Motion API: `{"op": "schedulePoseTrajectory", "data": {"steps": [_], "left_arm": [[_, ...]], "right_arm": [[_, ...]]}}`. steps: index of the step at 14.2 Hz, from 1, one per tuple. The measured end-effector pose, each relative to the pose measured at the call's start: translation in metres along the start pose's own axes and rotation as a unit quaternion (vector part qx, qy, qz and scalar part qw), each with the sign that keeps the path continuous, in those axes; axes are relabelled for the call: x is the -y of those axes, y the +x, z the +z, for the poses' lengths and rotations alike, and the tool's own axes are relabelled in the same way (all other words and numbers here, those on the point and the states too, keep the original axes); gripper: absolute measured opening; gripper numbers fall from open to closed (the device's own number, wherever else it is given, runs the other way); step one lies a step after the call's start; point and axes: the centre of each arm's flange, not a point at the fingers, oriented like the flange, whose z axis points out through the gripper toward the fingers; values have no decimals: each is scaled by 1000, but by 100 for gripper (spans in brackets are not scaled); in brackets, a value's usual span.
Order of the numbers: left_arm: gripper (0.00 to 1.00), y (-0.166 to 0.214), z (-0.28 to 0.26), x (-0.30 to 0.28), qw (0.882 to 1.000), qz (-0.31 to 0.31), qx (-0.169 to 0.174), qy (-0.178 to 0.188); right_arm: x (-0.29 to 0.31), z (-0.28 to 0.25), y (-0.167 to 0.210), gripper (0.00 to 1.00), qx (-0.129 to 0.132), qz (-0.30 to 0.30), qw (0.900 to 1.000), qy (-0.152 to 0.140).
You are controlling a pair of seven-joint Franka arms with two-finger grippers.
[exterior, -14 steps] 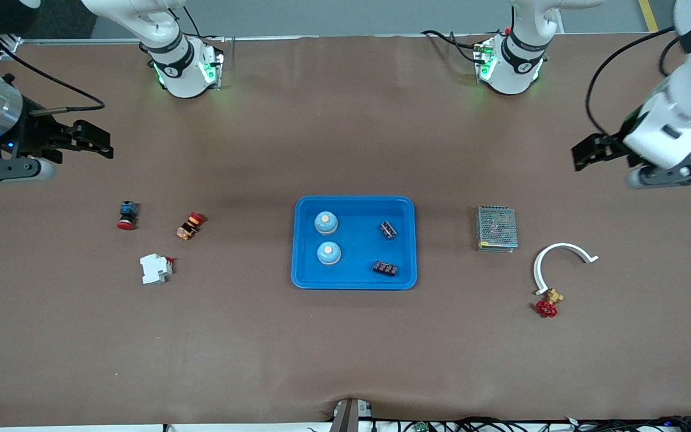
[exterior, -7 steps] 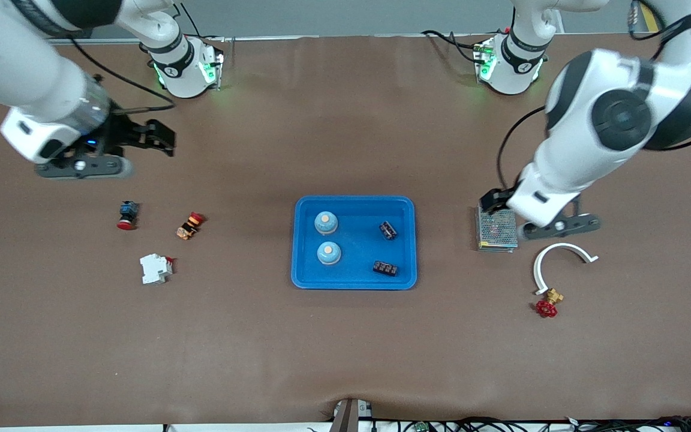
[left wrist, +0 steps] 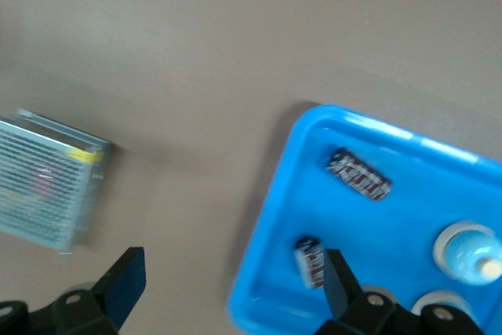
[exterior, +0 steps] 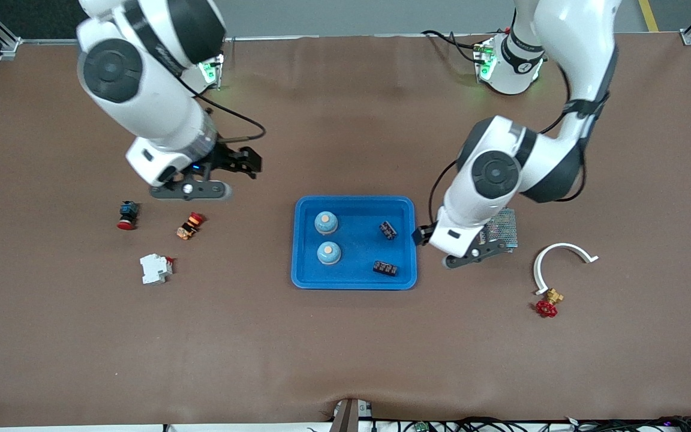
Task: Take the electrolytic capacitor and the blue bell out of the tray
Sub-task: 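Grasp a black capacitor with the left gripper while the right gripper grasps a dome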
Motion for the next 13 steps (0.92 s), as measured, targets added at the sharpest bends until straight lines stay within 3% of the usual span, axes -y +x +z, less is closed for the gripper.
{"op": "schedulePoseTrajectory", "data": {"steps": [6, 8, 10, 13], "left_arm": [[98, -50, 93, -46, 996, -88, 19, 11], [93, -61, 118, -53, 993, -111, 23, 13], [80, -69, 139, -56, 992, -123, 28, 19], [74, -75, 153, -58, 990, -135, 32, 26]], "right_arm": [[54, 89, 21, 100, -18, -10, 1000, 6], [65, 117, 28, 100, -24, -13, 1000, 9], [77, 147, 31, 100, -27, -19, 999, 9], [92, 187, 29, 100, -25, -29, 999, 5]]}}
